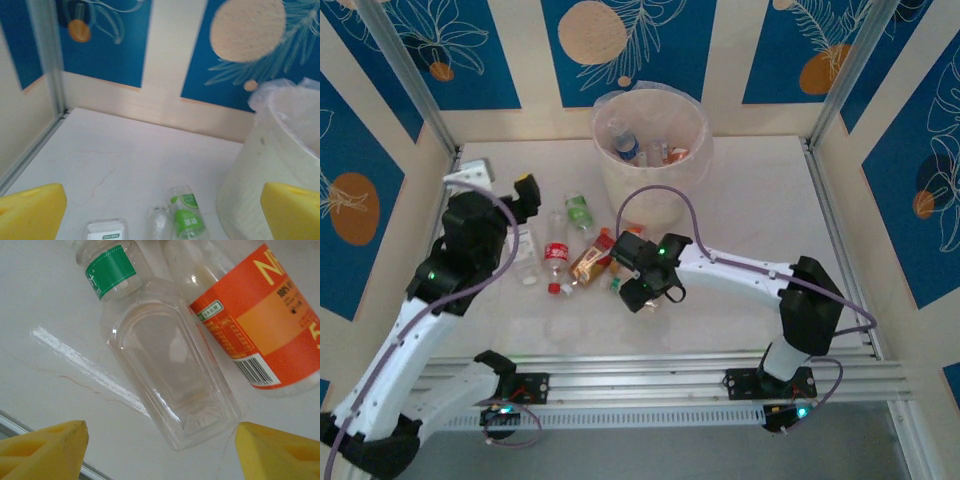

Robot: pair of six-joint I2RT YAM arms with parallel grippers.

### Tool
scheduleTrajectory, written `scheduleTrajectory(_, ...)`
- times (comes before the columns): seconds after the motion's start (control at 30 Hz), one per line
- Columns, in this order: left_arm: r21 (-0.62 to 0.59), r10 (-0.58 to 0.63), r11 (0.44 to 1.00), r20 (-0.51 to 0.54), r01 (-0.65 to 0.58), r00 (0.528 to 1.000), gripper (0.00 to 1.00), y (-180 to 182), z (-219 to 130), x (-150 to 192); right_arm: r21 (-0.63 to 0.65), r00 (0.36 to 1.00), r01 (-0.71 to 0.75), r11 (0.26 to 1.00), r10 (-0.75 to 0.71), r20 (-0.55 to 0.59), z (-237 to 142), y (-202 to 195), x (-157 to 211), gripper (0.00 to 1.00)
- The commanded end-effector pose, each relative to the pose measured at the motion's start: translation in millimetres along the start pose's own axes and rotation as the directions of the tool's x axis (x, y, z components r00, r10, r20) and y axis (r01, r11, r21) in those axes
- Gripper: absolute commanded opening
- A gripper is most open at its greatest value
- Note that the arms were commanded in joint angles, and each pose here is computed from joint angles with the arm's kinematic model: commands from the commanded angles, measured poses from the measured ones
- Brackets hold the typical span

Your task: Put the plastic bottles in the bin

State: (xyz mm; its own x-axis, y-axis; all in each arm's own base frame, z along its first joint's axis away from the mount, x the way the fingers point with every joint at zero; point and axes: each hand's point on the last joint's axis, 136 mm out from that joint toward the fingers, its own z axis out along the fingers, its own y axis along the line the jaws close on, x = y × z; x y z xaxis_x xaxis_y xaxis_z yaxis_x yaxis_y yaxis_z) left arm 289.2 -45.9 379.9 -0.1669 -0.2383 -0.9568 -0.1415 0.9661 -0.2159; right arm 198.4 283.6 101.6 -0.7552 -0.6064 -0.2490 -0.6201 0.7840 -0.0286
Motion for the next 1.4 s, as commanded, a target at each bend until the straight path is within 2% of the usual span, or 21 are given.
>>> scheduleTrajectory(0.0,-0.123,-0.101,0.986,0.068,0.109,0.993,1.00,31.6,-11.4,-1.5,-0.005,0.999,0.043,0.999,-0.043,0.014,1.5,7.6,-12.1,0.78)
scheduleTrajectory(0.17,-0.195,-0.121,0.972,0.055,0.130,0.991,1.00,52.8,-19.0,16.6,0.022,0.998,0.059,0.998,-0.059,-0.003,13.6,5.9,-19.5,0.78)
scheduleTrajectory(0.5,-0.263,-0.102,0.959,0.036,0.108,0.994,0.99,66.8,-21.0,29.4,0.025,0.997,0.073,0.997,-0.073,-0.027,29.5,5.3,-26.5,0.78)
scheduleTrajectory(1.37,-0.290,-0.096,0.953,0.003,0.093,0.995,1.00,70.0,-16.2,43.8,0.064,0.988,0.125,0.990,-0.118,-0.097,52.9,13.0,-15.4,0.78)
